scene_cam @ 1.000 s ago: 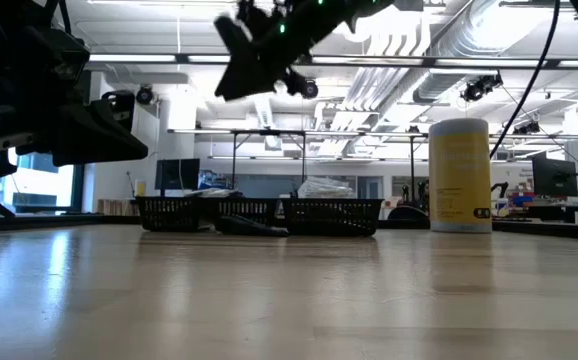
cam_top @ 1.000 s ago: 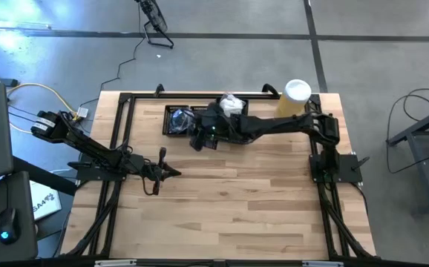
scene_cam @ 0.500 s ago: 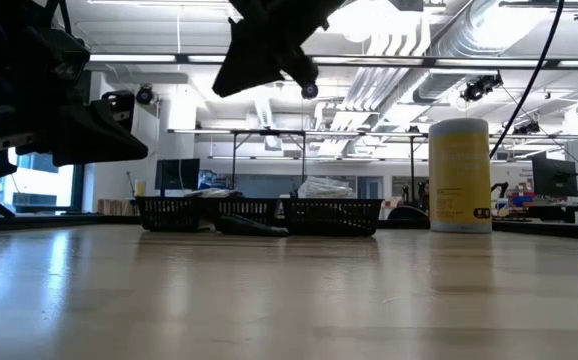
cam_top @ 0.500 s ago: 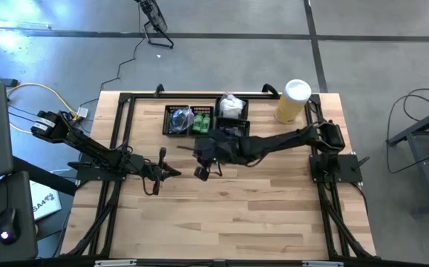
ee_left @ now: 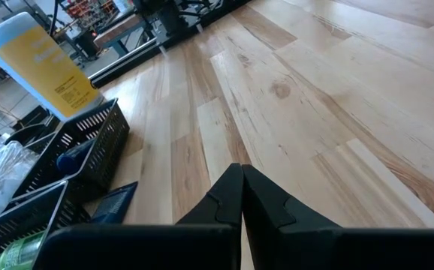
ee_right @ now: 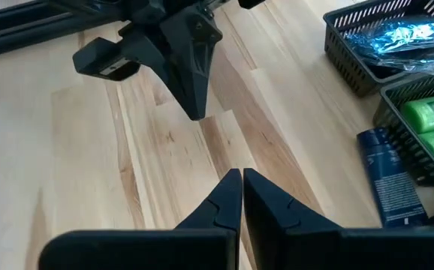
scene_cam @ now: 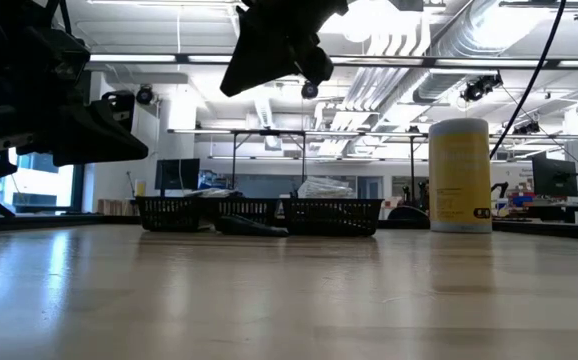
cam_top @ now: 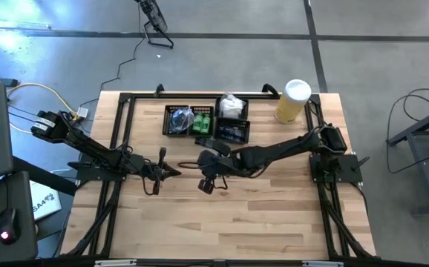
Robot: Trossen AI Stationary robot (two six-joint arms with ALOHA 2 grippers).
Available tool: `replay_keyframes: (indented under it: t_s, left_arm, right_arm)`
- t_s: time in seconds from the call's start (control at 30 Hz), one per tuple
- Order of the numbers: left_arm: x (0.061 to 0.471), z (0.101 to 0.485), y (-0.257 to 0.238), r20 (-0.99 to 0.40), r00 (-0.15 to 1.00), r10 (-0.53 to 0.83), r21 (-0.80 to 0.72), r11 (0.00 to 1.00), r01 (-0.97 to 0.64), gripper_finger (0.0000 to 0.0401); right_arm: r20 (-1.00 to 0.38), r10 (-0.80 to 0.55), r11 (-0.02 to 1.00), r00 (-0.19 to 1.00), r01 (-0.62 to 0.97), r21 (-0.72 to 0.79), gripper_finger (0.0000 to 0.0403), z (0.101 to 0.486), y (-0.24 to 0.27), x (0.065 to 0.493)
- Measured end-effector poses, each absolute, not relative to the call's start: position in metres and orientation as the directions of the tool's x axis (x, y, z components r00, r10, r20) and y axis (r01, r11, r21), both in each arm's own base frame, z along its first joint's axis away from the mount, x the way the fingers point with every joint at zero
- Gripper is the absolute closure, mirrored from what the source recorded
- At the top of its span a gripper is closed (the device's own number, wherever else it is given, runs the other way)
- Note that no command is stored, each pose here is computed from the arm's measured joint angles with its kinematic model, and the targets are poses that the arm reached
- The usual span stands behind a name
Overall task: Pick & Place Travel size toiletries
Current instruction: Move the blue shave cream to the center of the table
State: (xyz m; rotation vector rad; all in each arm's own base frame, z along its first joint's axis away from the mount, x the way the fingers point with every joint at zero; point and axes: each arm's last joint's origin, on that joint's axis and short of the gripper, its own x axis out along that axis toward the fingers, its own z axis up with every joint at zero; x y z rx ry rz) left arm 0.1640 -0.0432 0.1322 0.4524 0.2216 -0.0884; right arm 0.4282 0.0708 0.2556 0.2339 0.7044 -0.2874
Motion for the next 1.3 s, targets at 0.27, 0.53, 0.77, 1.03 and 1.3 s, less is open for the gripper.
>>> replay_keyframes:
  t_s: [0.27, 0.53, 0.77, 1.03, 1.3]
  left_arm:
    - [0.164, 0.132, -0.043, -0.231, 0.972, -0.036, 0.423, 0.896, 0.133, 0.0401]
    - [0.164, 0.132, -0.043, -0.231, 0.972, -0.036, 0.43, 0.893, 0.135, 0.0401]
    - [0.164, 0.132, -0.043, -0.231, 0.972, -0.036, 0.43, 0.893, 0.135, 0.0401]
    - [0.164, 0.132, -0.043, -0.23, 0.973, -0.016, 0.434, 0.893, 0.117, 0.0401]
    - [0.164, 0.132, -0.043, -0.23, 0.973, -0.012, 0.439, 0.891, 0.115, 0.0401]
  right_arm:
    - [-0.683, -0.18, 0.927, 0.708, 0.355, 0.124, 0.0398, 0.254, 0.07, 0.426]
    - [-0.69, -0.183, 0.92, 0.7, 0.369, 0.131, 0.0398, 0.253, 0.069, 0.426]
    - [-0.674, -0.144, 0.93, 0.725, 0.333, 0.159, 0.0399, 0.255, 0.07, 0.428]
    - [-0.662, -0.013, 0.943, 0.749, 0.23, 0.242, 0.0399, 0.258, 0.072, 0.431]
    - [-0.764, -0.1, 0.941, 0.637, 0.31, 0.135, 0.04, 0.242, 0.072, 0.423]
